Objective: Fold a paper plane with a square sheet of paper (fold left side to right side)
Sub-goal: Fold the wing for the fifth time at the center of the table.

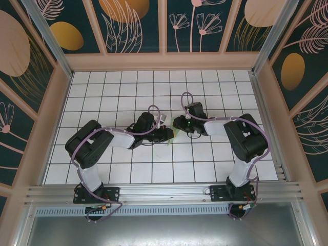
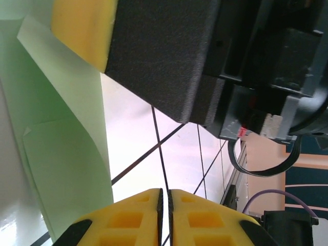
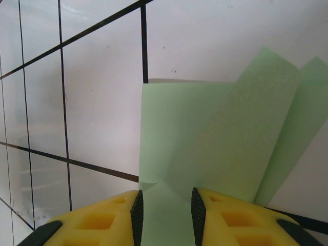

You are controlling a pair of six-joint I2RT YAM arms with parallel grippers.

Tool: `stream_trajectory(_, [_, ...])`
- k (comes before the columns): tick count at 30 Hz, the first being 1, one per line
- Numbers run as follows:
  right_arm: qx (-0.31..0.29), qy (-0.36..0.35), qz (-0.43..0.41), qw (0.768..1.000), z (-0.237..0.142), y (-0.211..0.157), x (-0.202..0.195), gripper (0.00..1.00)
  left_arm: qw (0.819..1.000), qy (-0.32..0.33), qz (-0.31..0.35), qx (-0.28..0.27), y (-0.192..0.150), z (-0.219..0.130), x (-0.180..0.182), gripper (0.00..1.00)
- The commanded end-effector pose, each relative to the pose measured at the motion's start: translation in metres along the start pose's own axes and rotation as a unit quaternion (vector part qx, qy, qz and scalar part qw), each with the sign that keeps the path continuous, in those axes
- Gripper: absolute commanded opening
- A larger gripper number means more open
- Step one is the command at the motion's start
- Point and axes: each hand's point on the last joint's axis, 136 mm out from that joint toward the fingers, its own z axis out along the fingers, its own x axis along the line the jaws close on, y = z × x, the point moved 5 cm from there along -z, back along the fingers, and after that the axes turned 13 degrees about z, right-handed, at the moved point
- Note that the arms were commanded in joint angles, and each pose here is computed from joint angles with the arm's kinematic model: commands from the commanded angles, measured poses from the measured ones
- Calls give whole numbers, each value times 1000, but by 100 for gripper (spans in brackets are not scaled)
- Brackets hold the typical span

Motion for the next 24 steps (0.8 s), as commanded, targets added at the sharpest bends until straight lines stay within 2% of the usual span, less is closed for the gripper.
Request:
stream_trajectory(1, [7, -63, 22, 998, 5, -7, -30, 35, 1000, 0, 7, 15, -3, 6, 4, 16])
stream_trajectory(16, [6, -67, 17, 998, 4, -7, -30, 35, 998, 37, -20, 46, -19, 12, 27, 17])
stream_trajectory(24, [4, -67, 15, 998, 3, -7, -29, 35, 995, 81, -27, 51, -22, 11, 40, 16])
